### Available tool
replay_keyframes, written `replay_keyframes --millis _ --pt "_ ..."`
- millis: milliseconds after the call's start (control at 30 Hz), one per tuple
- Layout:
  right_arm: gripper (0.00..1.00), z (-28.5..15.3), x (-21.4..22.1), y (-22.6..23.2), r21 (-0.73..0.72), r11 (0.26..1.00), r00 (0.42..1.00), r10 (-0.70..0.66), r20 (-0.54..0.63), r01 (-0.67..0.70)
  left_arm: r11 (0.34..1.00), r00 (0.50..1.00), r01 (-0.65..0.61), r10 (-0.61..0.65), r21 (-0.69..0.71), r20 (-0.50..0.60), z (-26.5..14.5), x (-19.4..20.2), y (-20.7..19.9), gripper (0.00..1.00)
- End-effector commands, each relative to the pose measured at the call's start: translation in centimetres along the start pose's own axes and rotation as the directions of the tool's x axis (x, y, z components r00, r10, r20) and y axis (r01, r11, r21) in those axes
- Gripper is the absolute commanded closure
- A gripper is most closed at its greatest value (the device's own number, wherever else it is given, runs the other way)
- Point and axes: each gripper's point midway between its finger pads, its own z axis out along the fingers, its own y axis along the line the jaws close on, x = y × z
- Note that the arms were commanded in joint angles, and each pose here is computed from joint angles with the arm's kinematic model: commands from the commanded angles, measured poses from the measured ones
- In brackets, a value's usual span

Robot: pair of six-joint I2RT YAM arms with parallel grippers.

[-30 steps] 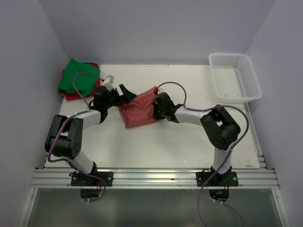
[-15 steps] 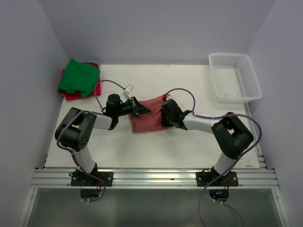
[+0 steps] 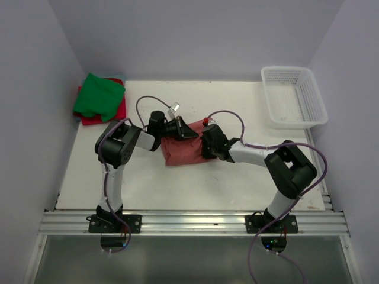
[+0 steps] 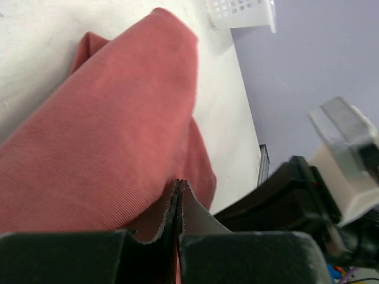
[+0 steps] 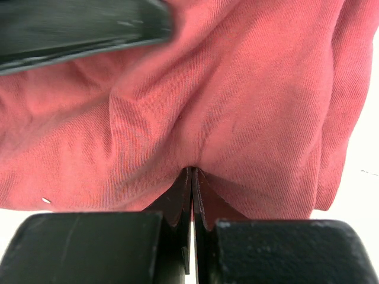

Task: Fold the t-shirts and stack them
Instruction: Smooth out wrinkles on the folded tshirt

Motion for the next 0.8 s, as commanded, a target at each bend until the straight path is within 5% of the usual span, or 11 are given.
replay_keyframes --millis 0,133,367,567,767 --pt "1.0 0.4 3.5 -1.5 0.053 0.998 0.994 -0.017 -0.109 0.023 1.0 1.0 -0.02 0.02 -0.013 -0.019 1.7 -0.1 0.8 1.0" --pt "1.0 0.3 3.3 -1.4 0.051 0.998 0.995 -0.016 -0.103 0.022 0.98 0.998 -0.059 0.059 -0.188 -0.004 2.1 -1.1 4.5 1.0" --pt "1.0 -0.2 3.9 -2.1 0.067 0.998 0.995 -0.014 -0.103 0.021 0.794 0.974 -0.112 0.207 -0.598 0.092 -1.4 -8.1 10.6 1.0" --pt "1.0 -0.6 4.1 -2.4 0.078 0.997 0.995 -0.004 -0.1 0.012 0.688 0.969 -0.075 0.222 -0.722 0.111 -4.6 -11.8 15.1 1.0" --pt "1.0 -0.4 4.7 -2.7 0.087 0.996 0.993 -0.002 -0.115 0.012 0.675 0.954 -0.041 0.246 -0.737 0.172 -7.8 -14.8 15.8 1.0"
